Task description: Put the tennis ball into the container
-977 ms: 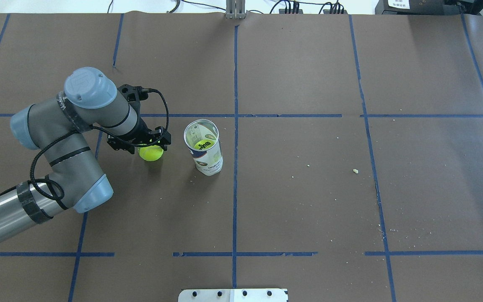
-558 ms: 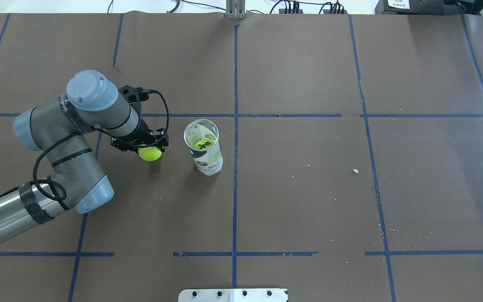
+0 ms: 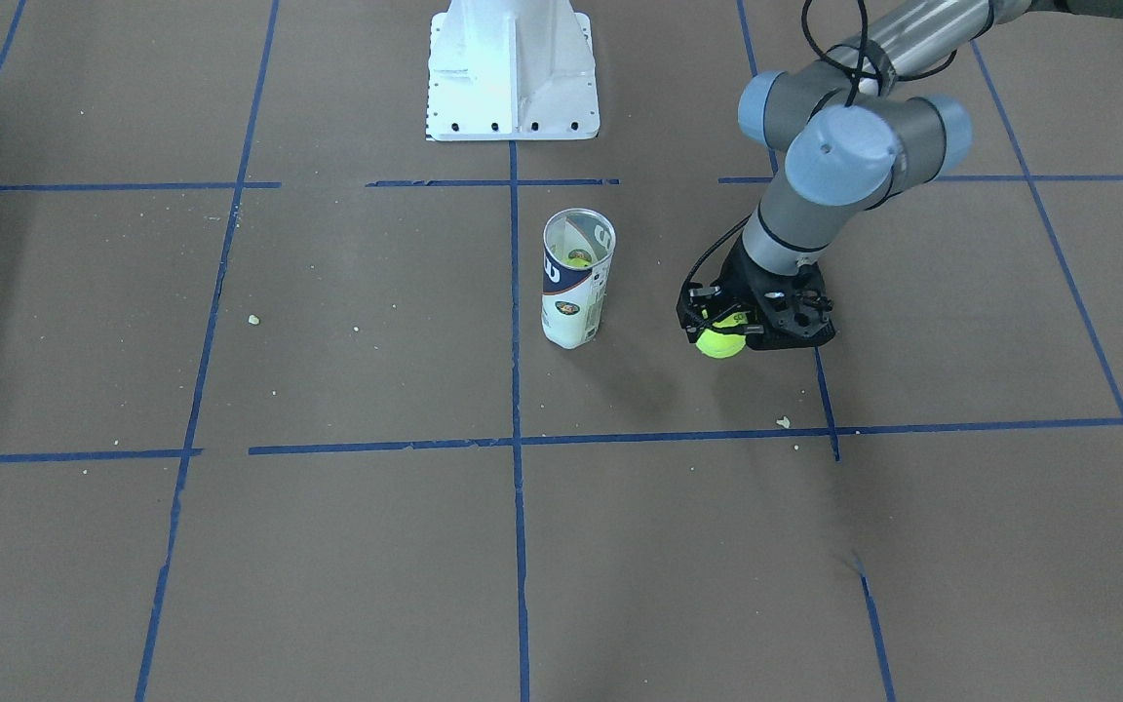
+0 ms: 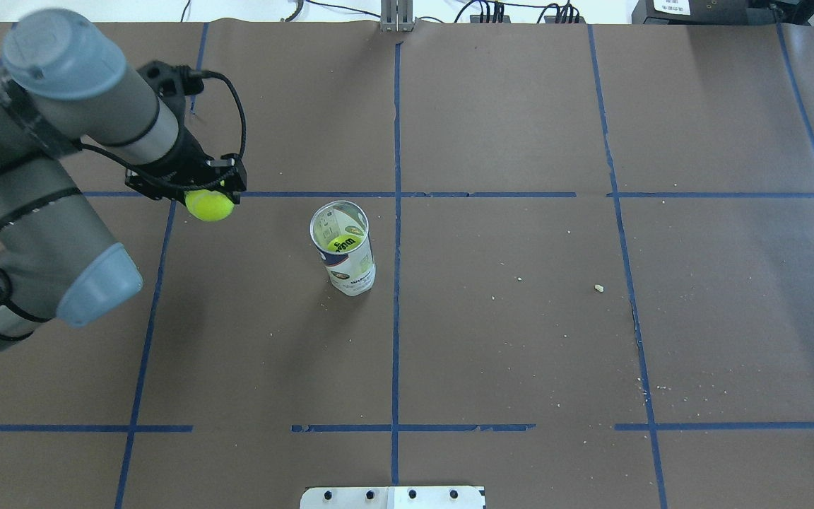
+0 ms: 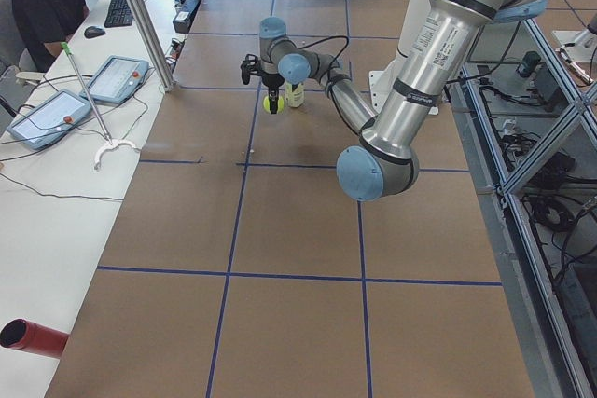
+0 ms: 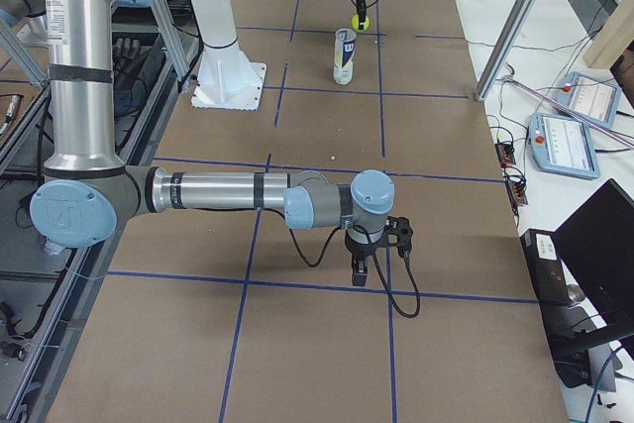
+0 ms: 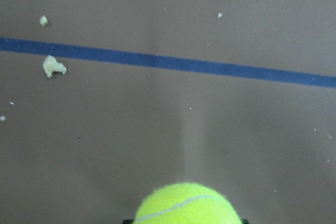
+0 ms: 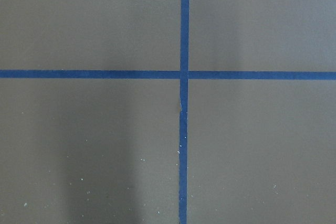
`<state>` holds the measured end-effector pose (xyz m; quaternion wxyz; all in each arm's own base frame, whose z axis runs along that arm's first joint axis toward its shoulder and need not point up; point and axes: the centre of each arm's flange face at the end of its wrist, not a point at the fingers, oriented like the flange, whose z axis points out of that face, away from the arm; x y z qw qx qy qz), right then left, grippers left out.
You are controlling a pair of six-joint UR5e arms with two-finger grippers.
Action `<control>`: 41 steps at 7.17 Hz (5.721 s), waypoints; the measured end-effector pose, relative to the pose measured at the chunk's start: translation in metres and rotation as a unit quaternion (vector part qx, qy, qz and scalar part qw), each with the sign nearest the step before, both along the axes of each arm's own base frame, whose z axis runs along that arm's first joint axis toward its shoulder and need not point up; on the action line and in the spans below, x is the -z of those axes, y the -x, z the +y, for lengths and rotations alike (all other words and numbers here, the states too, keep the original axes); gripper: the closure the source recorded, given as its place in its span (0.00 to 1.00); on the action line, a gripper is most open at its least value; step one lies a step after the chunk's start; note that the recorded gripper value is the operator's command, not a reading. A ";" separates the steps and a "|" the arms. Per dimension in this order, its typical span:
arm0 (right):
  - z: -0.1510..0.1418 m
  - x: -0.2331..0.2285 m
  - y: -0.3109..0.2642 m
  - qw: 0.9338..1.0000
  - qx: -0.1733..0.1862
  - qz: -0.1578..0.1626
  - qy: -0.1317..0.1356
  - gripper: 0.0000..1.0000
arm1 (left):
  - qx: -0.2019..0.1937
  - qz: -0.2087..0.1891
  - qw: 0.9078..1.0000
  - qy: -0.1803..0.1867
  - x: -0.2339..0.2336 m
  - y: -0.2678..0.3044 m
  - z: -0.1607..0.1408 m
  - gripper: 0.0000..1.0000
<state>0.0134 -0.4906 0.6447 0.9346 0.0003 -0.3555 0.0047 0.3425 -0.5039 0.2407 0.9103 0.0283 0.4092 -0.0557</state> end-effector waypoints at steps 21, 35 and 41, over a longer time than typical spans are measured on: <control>0.000 0.000 0.000 1.000 0.000 0.000 0.000 0.00 | 0.005 0.047 0.994 0.099 0.157 -0.080 0.043 0.00; 0.000 0.000 0.000 1.000 0.000 0.000 0.000 0.00 | -0.127 -0.053 0.988 -0.066 -0.320 0.379 -0.026 0.00; 0.000 0.000 0.000 1.000 0.000 0.000 0.000 0.00 | -0.125 -0.048 0.991 -0.010 -0.390 0.394 0.025 0.00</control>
